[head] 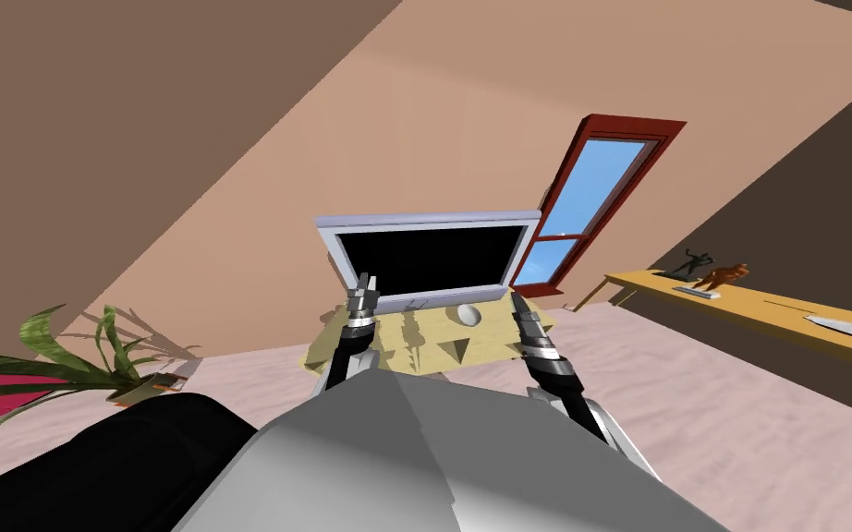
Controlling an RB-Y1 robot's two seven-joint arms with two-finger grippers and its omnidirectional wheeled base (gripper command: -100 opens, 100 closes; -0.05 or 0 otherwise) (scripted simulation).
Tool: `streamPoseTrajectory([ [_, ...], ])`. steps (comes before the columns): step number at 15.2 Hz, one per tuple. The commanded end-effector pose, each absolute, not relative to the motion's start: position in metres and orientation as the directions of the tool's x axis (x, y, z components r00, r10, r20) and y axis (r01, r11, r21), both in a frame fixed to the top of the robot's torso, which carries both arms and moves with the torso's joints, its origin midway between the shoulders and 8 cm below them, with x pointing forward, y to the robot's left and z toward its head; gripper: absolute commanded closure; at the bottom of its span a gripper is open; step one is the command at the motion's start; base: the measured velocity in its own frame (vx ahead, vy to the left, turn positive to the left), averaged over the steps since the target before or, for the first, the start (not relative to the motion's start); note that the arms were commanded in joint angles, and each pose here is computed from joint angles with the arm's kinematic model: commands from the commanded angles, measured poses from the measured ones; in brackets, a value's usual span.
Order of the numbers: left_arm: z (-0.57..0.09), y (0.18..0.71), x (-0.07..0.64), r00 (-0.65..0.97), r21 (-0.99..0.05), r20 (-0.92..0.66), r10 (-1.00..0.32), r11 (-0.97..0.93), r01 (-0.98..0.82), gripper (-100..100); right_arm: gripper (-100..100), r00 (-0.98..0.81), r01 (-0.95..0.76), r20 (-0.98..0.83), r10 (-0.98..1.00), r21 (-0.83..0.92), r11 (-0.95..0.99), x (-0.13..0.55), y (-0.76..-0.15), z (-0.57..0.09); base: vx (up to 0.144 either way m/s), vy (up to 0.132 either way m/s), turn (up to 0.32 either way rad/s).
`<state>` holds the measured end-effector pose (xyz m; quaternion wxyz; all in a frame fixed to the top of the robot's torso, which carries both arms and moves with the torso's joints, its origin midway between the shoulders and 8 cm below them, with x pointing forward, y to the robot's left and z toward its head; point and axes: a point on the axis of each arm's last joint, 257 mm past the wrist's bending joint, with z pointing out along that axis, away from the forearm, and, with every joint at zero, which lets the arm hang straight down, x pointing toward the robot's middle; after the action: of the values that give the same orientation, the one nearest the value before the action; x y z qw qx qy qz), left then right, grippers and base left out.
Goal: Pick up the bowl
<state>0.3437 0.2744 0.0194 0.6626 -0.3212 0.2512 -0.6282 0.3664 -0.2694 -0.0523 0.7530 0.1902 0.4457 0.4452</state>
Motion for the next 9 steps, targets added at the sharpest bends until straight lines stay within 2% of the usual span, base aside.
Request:
streamPoseTrajectory([
  [1,0.019,0.274,0.344,0.085,-0.741,0.071,-0.994,0.004,0.671,0,-100,0.165,-0.479,-0.562,0.81,0.673,0.564,0.374,-0.264,-0.073,0.009,0.014,0.16],
  [9,0.019,0.274,0.344,0.085,-0.741,0.071,-0.994,0.004,0.671,0,-100,0.06,-0.422,-0.697,0.715,0.631,0.651,0.389,-0.262,-0.129,0.012,0.015,0.161],
])
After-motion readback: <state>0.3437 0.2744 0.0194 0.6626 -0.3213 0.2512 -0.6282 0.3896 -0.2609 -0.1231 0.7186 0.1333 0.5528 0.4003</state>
